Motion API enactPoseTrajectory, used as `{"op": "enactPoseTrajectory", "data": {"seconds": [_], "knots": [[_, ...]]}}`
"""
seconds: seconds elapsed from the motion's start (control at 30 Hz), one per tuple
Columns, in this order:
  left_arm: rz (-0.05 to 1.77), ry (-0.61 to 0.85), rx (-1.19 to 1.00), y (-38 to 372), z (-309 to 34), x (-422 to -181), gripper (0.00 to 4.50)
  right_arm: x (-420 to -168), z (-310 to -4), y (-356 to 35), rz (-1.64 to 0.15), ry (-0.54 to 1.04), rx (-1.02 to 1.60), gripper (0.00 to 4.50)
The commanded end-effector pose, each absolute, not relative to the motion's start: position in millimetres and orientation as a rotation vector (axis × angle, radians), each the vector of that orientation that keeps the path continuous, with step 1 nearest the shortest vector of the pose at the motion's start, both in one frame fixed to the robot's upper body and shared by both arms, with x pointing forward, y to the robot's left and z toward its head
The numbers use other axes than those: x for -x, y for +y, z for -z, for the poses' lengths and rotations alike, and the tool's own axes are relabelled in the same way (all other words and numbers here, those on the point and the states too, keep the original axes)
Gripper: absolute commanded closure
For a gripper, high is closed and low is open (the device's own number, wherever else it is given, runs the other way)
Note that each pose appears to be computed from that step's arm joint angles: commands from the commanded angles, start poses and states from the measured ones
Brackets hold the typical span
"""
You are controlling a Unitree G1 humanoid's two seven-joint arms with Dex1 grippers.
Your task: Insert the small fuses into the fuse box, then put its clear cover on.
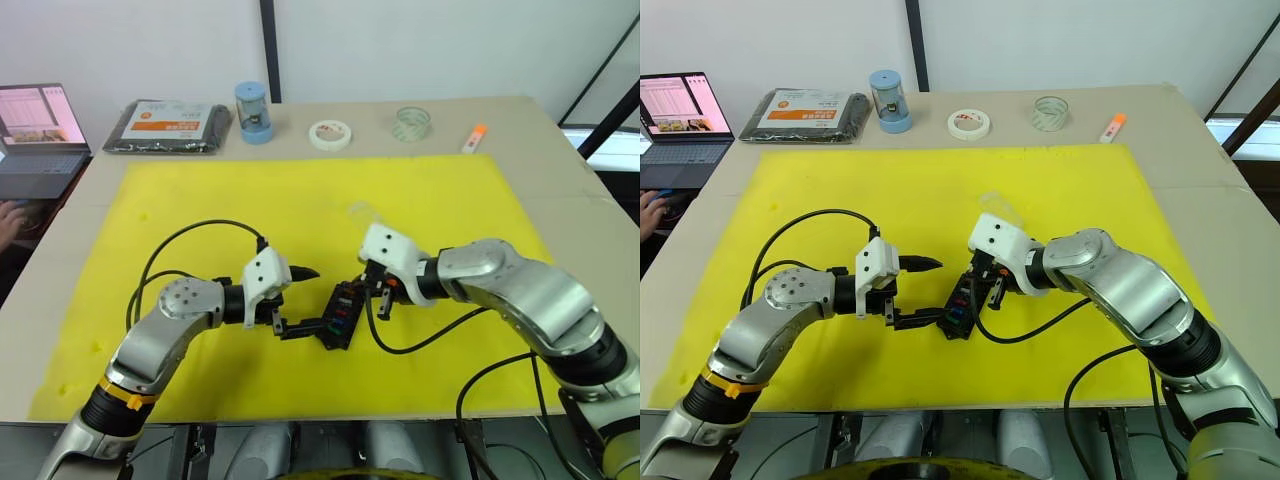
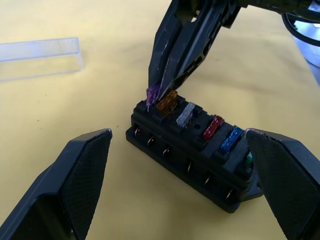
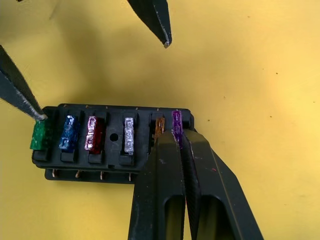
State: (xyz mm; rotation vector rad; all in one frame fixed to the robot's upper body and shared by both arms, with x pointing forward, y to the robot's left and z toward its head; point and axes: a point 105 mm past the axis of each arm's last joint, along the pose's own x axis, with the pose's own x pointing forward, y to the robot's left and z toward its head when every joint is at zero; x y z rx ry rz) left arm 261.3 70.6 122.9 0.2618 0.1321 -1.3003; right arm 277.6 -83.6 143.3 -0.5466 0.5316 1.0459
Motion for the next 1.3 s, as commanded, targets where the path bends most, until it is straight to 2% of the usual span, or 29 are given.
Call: {"op": "enactPoseTrajectory", "data": {"seconds": [0.03, 1.3], "knots": [[1.316, 0.085, -0.284, 67, -135, -260, 0.02, -278, -157, -83, -1.043, 0.473, 0.549, 4.5], [1.318, 0.098, -0.291, 69, -131, -257, 0.02, -279, -137, -86, -1.017, 0.52, 0.586, 4.5]]}}
